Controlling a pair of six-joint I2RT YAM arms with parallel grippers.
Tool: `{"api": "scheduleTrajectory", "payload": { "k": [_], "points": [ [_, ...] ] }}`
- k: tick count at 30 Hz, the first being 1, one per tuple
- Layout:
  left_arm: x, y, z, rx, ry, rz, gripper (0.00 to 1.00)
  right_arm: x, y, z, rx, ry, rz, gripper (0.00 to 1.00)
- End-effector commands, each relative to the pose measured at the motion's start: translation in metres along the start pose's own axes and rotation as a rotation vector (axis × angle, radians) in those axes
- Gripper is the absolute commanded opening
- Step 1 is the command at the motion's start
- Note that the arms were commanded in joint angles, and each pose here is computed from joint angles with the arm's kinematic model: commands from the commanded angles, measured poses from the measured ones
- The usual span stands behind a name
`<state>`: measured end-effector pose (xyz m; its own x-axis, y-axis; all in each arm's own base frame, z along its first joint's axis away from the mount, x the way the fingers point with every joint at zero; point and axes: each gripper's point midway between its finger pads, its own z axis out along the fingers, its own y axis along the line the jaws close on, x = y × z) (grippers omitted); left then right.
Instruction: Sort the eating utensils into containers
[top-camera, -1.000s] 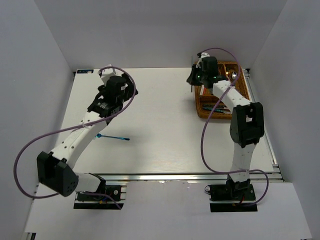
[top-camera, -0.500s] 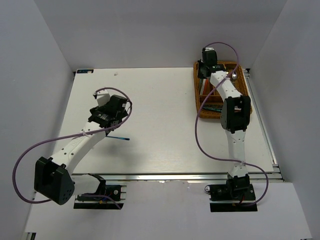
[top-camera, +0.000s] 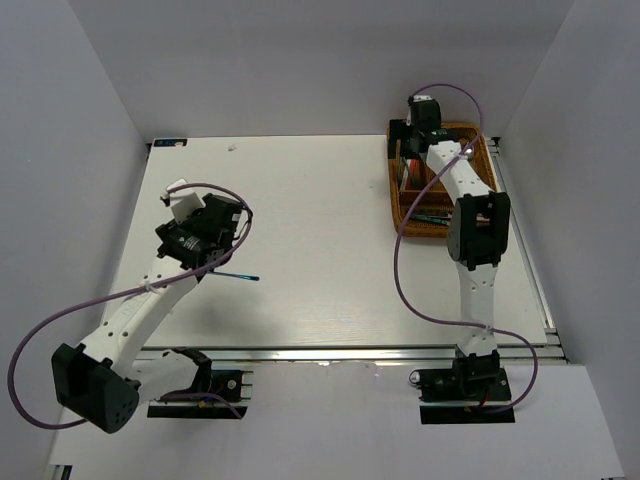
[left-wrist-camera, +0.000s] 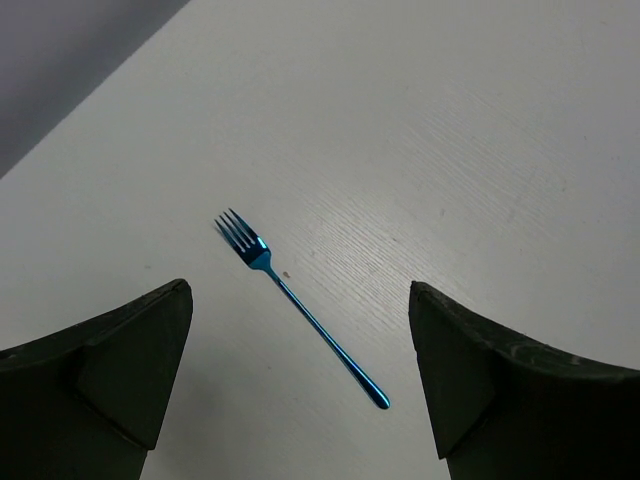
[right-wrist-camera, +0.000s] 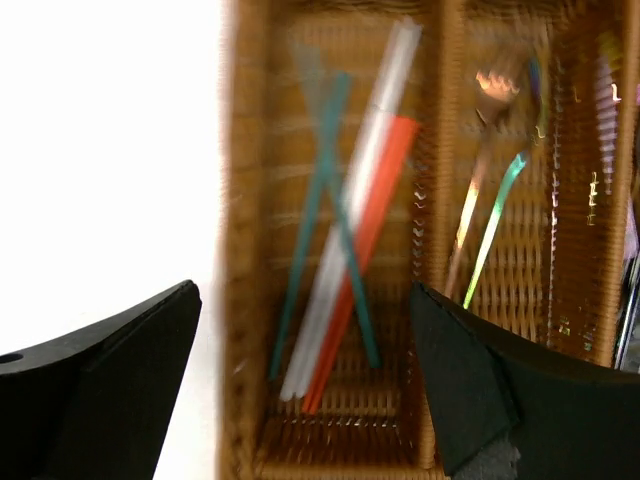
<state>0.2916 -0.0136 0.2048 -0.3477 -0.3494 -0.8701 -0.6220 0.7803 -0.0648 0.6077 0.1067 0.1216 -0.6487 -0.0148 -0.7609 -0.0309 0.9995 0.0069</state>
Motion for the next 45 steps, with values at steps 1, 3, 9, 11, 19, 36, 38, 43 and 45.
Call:
{"api": "scheduleTrajectory", "payload": {
  "k": [1, 3, 9, 11, 19, 36, 38, 43, 45],
  "points": [
    [-0.031, 0.029, -0.011, -0.107, -0.110, -0.083, 0.98, -0.048, 0.094, -0.089, -0.287, -0.155, -0.216, 0.89],
    [-0.049, 0.049, -0.021, -0.157, -0.192, -0.183, 0.98, -0.020, 0.167, -0.121, -0.533, -0.162, -0.378, 0.89],
    [-0.092, 0.085, -0.056, -0.091, -0.337, -0.292, 0.98, 0.093, 0.339, -0.203, -0.960, -0.202, -0.706, 0.89],
    [-0.104, 0.110, -0.074, -0.054, -0.405, -0.412, 0.98, 0.129, 0.388, -0.227, -1.067, -0.203, -0.767, 0.89],
    [-0.100, 0.120, -0.096, 0.262, -0.515, -0.598, 0.98, 0.177, 0.472, -0.229, -1.117, -0.180, -0.852, 0.87],
    [-0.093, 0.099, -0.092, 0.323, -0.482, -0.511, 0.98, 0.223, 0.509, -0.197, -1.120, -0.143, -0.849, 0.85],
    [-0.092, 0.098, -0.091, 0.318, -0.476, -0.501, 0.98, 0.225, 0.511, -0.197, -1.123, -0.146, -0.848, 0.85],
    [-0.092, 0.091, -0.090, 0.326, -0.463, -0.479, 0.98, 0.233, 0.515, -0.193, -1.138, -0.147, -0.855, 0.84],
    [-0.091, 0.091, -0.090, 0.326, -0.460, -0.475, 0.98, 0.241, 0.519, -0.193, -1.149, -0.146, -0.861, 0.82]
  ]
}}
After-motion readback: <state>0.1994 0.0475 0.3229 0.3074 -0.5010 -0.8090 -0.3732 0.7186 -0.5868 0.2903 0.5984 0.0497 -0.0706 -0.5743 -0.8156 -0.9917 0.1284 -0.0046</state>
